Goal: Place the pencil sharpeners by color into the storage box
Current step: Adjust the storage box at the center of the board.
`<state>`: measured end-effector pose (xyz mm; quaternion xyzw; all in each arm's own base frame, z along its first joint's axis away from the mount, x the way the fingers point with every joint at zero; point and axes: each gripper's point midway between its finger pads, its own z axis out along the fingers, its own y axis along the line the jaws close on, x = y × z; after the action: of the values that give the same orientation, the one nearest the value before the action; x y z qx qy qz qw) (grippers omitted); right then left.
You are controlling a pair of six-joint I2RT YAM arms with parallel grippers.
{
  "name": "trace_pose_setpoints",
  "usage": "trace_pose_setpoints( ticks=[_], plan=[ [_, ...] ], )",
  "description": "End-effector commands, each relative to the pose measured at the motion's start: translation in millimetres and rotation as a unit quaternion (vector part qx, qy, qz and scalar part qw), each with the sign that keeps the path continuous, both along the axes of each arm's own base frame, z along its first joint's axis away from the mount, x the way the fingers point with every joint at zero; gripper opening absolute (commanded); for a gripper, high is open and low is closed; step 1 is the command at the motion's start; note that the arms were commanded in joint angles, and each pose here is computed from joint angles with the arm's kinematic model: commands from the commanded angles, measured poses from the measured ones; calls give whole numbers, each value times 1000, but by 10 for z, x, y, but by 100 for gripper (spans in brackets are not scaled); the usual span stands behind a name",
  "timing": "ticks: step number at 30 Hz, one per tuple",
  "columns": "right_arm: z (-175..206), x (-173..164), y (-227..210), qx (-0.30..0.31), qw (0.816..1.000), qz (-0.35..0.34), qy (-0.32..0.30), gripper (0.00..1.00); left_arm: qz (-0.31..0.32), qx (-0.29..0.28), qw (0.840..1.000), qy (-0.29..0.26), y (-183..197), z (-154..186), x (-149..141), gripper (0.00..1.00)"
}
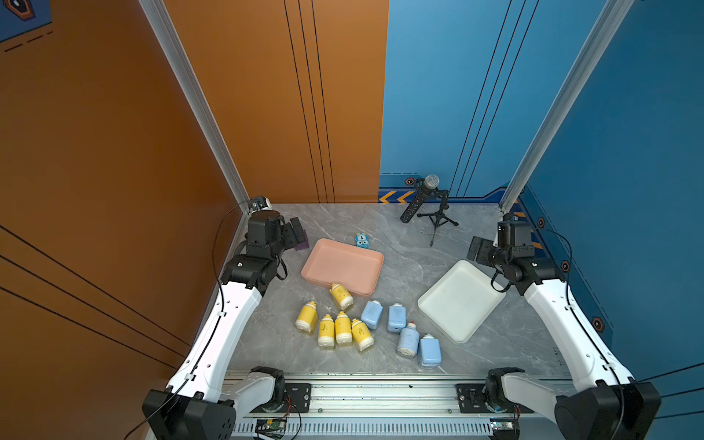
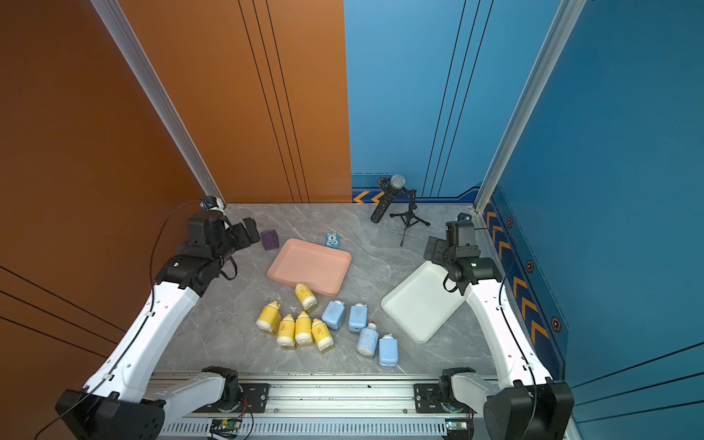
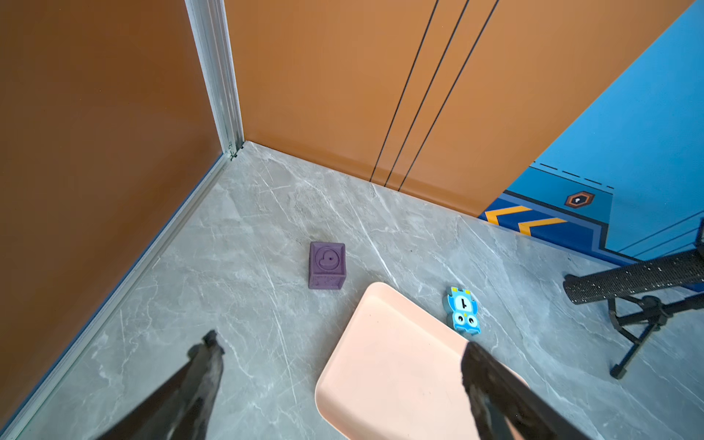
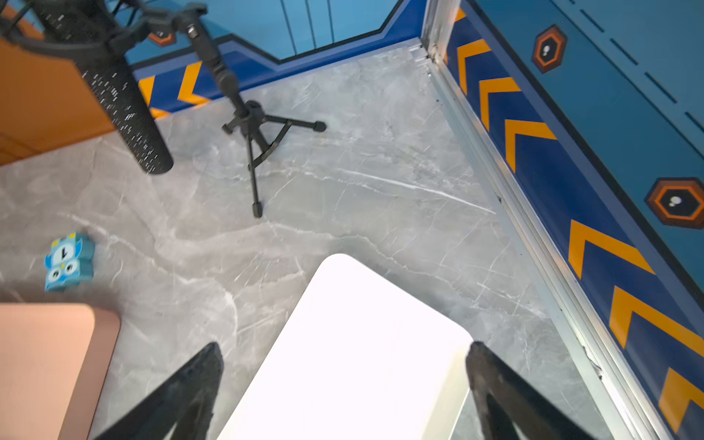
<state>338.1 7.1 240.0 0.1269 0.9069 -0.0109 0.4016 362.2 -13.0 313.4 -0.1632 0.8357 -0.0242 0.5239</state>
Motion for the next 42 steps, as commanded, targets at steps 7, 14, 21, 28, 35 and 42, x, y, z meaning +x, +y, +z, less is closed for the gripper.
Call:
trace_pose_setpoints(
  ticks=[7,14,21,28,35,42],
  plan=[
    [-414,-741,738,-72,974,138,165,95,-58,-7,998,7,-256,84,-260,98],
    [-813,-973,1039,-97,949,193,230,77,-51,22,998,12,-257,-34,-381,98],
    [-1212,-1085,1195,-99,932,217,274,67,-60,9,998,25,-325,-166,-393,98],
    [-1458,-1132,1328,-81,923,236,293,62,-65,7,997,33,-351,-218,-372,98],
    [-1645,-1123,1432,-75,913,252,311,60,-71,7,996,44,-383,-282,-337,98],
    [-1858,-1040,1539,-65,906,258,329,53,-71,8,996,47,-383,-299,-329,98]
  ],
)
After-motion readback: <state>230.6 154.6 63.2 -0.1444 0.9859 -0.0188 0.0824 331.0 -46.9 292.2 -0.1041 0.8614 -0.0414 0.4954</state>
